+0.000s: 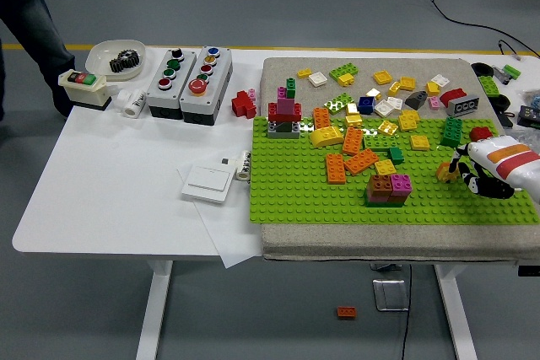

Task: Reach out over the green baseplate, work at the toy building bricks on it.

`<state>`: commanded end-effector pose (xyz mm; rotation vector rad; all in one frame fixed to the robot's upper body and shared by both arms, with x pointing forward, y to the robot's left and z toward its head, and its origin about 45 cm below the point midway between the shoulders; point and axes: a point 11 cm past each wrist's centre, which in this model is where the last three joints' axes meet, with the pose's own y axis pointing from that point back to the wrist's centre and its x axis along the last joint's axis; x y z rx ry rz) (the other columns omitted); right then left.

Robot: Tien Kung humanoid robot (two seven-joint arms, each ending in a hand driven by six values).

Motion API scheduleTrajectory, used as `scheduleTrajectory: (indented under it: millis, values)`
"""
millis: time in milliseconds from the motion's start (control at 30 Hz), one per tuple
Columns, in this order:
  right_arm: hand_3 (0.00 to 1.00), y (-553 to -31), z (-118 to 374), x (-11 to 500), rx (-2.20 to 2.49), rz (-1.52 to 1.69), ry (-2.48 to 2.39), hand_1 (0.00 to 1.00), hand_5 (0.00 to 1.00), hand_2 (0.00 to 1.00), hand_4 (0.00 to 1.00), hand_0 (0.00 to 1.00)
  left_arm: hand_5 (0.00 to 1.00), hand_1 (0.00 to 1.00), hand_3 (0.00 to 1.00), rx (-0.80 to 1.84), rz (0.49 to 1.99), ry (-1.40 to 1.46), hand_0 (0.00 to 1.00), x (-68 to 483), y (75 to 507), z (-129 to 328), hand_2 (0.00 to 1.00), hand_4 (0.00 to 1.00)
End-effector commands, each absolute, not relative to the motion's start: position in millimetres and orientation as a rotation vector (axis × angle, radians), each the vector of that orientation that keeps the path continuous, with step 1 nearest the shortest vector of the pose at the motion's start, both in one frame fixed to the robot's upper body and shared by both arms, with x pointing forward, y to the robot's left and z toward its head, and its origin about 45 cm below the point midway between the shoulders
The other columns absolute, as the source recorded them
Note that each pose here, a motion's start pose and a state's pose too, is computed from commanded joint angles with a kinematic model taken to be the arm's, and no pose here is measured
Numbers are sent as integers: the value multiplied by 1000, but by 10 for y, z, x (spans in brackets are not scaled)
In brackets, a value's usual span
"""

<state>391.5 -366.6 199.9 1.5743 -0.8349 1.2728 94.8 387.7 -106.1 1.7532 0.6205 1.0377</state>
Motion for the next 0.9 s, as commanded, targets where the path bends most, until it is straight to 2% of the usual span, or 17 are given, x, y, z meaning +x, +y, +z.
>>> scheduleTrajectory:
  millis: [900]
  values:
    - [534,-3749,1926,4015,1538,1237,-842,67,162,144,275,98,666,783,594,1753,1027,617,795,952,3862,-1064,758,658]
